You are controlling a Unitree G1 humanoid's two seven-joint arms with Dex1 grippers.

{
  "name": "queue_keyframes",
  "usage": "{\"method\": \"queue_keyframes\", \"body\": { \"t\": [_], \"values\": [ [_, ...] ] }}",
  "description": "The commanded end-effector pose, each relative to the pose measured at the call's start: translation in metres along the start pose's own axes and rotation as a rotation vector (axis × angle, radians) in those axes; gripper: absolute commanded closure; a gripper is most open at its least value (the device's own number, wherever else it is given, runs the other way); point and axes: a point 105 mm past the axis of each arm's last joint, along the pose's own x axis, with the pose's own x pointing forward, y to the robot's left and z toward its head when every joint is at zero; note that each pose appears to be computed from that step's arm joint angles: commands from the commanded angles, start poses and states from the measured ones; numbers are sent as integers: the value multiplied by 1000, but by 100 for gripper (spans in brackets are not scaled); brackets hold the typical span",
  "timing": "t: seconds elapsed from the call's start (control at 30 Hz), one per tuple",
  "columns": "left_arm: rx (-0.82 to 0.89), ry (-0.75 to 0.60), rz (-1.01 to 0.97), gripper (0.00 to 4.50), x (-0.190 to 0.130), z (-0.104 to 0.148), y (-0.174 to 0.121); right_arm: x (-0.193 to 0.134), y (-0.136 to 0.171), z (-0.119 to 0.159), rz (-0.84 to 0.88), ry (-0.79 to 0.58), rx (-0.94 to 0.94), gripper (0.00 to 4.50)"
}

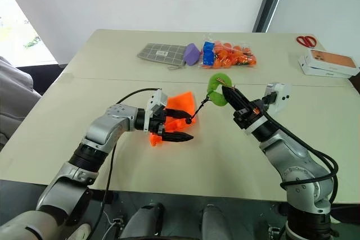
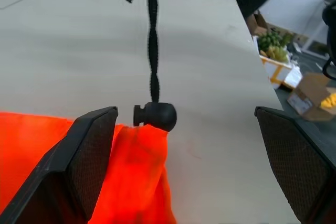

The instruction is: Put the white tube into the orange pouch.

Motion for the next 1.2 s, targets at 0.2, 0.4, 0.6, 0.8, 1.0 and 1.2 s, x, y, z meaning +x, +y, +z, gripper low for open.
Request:
{"method": "queue_keyframes", "body": {
  "t": [0.2,0.4,0.6,0.8,1.0,1.2],
  "values": [
    [-39,-55,-1,83,-6,12,-5,4,14,9,62,-33,-28,450],
    [-29,-32,7,130,-5,9,-5,4,15,9,67,-36,-27,450],
    [-14,-23,8,130,-4,8,-4,3,15,8,66,-36,-27,450],
    [-12,-31,2,130,-3,10,-5,3,15,8,68,-35,-26,450],
    [-7,-22,2,353,-4,7,-6,4,16,7,75,-31,-25,450],
    [13,-4,30,448,-4,4,-3,4,16,7,77,-28,-26,450]
  ]
}}
